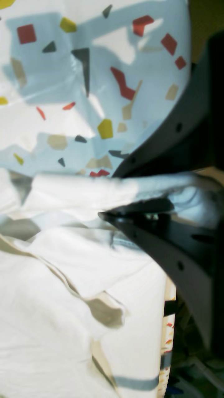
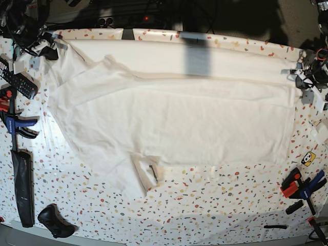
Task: Fold the T-shirt properly
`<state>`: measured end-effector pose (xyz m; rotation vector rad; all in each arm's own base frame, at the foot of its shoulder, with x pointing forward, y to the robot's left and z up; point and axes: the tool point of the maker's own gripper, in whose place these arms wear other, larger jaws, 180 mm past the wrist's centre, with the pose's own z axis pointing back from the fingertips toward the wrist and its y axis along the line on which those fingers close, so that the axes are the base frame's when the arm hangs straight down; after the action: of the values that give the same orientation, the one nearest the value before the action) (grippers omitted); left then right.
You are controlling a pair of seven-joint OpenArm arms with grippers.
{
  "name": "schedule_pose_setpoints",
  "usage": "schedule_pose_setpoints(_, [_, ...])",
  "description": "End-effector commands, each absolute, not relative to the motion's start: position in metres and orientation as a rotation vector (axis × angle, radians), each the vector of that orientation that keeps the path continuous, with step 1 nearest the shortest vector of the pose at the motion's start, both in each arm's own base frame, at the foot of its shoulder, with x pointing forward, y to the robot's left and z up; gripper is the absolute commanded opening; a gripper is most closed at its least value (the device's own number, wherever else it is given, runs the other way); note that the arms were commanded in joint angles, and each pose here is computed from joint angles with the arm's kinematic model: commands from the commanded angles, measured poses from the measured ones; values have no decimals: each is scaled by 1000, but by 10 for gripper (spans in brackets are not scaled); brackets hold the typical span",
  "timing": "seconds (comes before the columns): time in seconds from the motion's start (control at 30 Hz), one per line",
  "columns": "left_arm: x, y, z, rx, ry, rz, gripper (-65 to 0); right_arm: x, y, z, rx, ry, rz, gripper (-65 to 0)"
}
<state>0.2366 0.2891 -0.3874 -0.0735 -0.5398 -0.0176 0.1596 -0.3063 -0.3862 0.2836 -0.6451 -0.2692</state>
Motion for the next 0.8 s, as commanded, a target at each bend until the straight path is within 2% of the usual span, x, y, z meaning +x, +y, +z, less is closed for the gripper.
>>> schedule_pose_setpoints(0.0, [246, 298, -374, -42, -587, -25, -650, 166, -315, -374, 256, -688, -248, -650])
schedule_pose_setpoints(0.43, [247, 299, -374, -39, -587, -26, -650, 163, -311, -376, 273, -663, -244, -650])
schedule_pose_setpoints(0.47, [247, 299, -374, -39, -587, -26, -648, 164, -310, -375, 283, -670, -246, -612])
schedule_pose_setpoints(0.53, [247, 299, -374, -39, -587, -26, -524, 167, -307, -372, 302, -683, -250, -513])
schedule_pose_setpoints(0.6, [247, 299, -374, -38, -587, -26, -443, 168, -306, -370, 316, -693, -250, -470])
schedule_pose_setpoints(0.77, [250, 304, -371, -7, -606, -33, -429, 170, -307, -368, 317, -701, -248, -470])
